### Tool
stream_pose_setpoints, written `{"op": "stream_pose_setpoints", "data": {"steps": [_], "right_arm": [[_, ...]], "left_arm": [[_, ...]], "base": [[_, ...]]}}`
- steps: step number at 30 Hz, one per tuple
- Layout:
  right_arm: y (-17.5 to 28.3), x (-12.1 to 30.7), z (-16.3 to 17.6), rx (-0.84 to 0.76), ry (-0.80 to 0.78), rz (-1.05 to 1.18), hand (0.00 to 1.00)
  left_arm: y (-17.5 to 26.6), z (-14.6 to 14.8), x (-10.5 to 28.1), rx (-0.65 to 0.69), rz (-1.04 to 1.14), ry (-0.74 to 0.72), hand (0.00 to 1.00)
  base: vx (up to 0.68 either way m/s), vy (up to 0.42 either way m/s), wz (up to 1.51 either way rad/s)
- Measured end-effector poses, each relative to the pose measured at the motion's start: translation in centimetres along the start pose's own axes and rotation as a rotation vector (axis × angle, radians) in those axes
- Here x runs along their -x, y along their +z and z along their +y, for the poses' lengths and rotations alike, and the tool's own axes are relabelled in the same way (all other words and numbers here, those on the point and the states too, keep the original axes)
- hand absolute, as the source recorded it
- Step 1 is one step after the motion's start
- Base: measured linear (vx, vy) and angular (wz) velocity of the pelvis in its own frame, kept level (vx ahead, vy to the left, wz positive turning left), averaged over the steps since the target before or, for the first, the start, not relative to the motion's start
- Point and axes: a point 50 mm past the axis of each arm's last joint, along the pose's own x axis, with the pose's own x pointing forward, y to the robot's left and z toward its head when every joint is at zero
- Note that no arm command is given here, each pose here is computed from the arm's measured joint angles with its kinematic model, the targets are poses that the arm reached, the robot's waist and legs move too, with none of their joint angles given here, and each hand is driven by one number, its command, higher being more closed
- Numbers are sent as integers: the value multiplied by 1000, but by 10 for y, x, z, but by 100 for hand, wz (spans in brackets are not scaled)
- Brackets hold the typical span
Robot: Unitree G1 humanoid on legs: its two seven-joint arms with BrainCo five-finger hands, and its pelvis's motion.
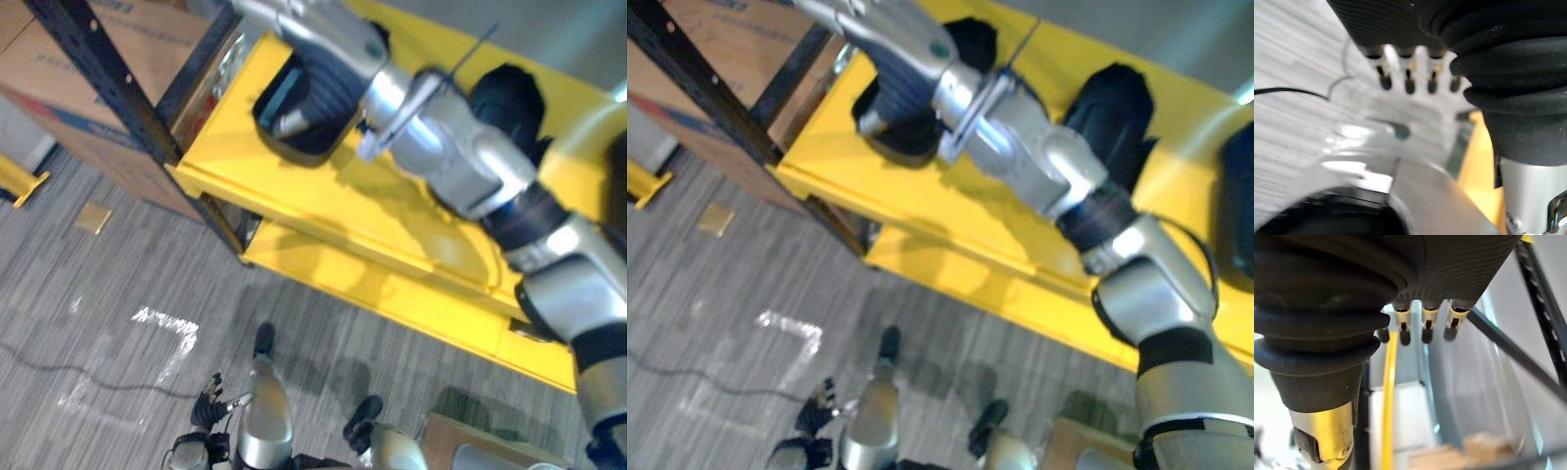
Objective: Walk over and take plastic housings, then place them on the shelf
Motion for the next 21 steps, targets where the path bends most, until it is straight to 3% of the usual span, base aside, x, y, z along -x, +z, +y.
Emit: {"op": "stream_pose_setpoints", "data": {"steps": [4,6,10,14,21], "right_arm": [[3,25,51,-457,177,83,0],[3,28,68,-568,249,112,0],[6,23,93,-676,359,132,0],[5,19,104,-721,367,148,0],[-20,19,103,-733,228,237,0]], "left_arm": [[-8,2,1,1,41,5,0],[-9,4,1,4,47,15,0],[-9,6,1,15,50,35,0],[-12,13,1,42,59,72,0],[-9,8,0,54,40,69,0]], "base": [[-60,-14,-27],[-73,-13,-23],[-81,-4,-1],[-6,-1,8],[29,-15,6]]}}
